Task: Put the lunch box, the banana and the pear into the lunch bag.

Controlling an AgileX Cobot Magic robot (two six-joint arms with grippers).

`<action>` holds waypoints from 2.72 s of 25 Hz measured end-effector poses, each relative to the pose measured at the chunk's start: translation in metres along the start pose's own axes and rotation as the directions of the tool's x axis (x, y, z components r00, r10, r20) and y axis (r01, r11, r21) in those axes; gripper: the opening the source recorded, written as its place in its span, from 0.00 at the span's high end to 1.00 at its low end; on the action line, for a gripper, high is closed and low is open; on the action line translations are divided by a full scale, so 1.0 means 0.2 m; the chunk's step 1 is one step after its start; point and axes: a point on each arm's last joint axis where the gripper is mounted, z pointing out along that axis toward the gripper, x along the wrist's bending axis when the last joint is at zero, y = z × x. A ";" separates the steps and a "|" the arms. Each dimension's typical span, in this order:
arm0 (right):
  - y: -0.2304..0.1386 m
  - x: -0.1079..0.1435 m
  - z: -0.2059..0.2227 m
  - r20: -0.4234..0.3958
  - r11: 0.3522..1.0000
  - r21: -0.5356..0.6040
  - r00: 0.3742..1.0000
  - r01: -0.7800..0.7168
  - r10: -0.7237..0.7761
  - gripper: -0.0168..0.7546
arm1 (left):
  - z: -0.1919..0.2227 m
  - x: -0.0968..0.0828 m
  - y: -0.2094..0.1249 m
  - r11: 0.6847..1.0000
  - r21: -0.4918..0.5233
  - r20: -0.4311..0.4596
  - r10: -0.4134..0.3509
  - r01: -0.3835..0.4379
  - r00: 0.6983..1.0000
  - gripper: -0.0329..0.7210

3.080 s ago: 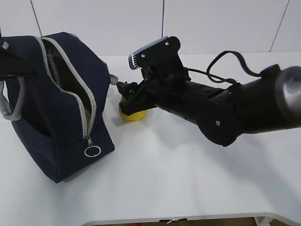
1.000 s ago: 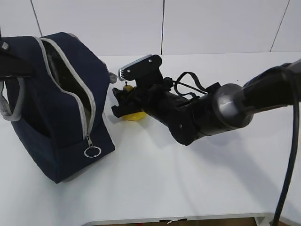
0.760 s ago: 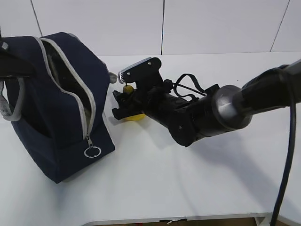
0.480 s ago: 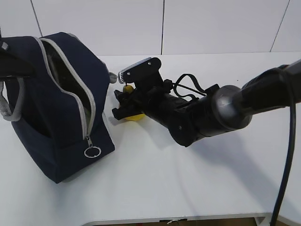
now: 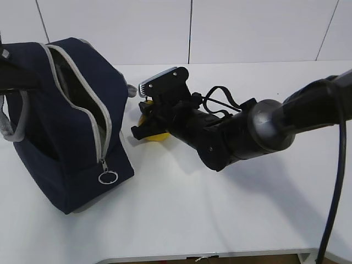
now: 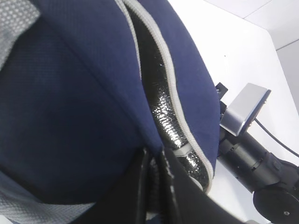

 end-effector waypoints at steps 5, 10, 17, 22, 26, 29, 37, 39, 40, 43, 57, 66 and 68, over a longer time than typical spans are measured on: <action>0.00 0.00 0.00 0.000 1.000 0.000 1.000 0.000 0.000 0.63 | 0.00 0.00 0.00 1.000 0.000 0.000 0.001 -0.001 1.000 0.95; 0.00 -0.01 0.00 0.014 1.000 0.004 1.000 -0.013 0.013 0.63 | 0.00 0.00 0.00 1.000 0.000 0.000 0.001 -0.001 1.000 0.95; 0.00 -0.01 0.00 0.019 1.000 0.005 1.000 -0.015 0.015 0.63 | 0.00 0.00 0.00 1.000 0.001 -0.003 0.005 -0.005 1.000 0.95; 0.00 -0.01 0.00 0.020 1.000 0.004 1.000 -0.014 0.014 0.64 | 0.00 0.00 0.00 1.000 0.001 -0.003 0.006 -0.006 1.000 0.95; 0.00 -0.01 0.00 0.020 1.000 0.004 1.000 -0.014 0.014 0.64 | 0.00 0.00 0.00 1.000 0.002 -0.004 0.008 -0.008 1.000 0.95; 0.00 -0.01 0.00 0.020 1.000 0.004 1.000 -0.014 0.014 0.64 | 0.00 0.00 0.00 1.000 0.002 -0.004 0.008 -0.008 1.000 0.95; 0.00 -0.01 0.00 0.019 1.000 0.006 1.000 -0.013 0.013 0.66 | 0.00 0.00 0.00 1.000 0.002 -0.004 0.008 -0.008 1.000 0.95; 0.00 -0.01 0.00 0.019 1.000 0.007 1.000 -0.013 0.013 0.70 | 0.00 0.00 0.00 1.000 0.002 -0.004 0.008 -0.008 1.000 0.95; 0.00 -0.01 0.00 0.019 1.000 0.007 1.000 -0.013 0.013 0.72 | 0.00 0.00 0.00 1.000 0.002 -0.004 0.008 -0.008 1.000 0.95; 0.00 -0.01 0.00 0.019 1.000 0.007 1.000 -0.013 0.013 0.74 | 0.00 0.00 0.00 1.000 0.002 -0.004 0.010 -0.010 1.000 0.95; 0.02 -0.05 -0.02 0.101 0.996 0.065 0.994 -0.059 0.052 0.75 | 0.00 0.00 0.00 1.000 0.002 -0.009 0.016 -0.016 1.000 0.95; 0.14 -0.12 -0.09 0.195 0.989 0.070 0.974 -0.134 0.118 0.75 | 0.00 0.00 0.00 1.000 0.002 -0.009 0.016 -0.016 1.000 0.95; 0.21 -0.13 -0.12 0.200 0.989 0.039 0.970 -0.145 0.135 0.75 | 0.00 0.00 0.00 1.000 0.002 -0.009 0.016 -0.016 1.000 0.95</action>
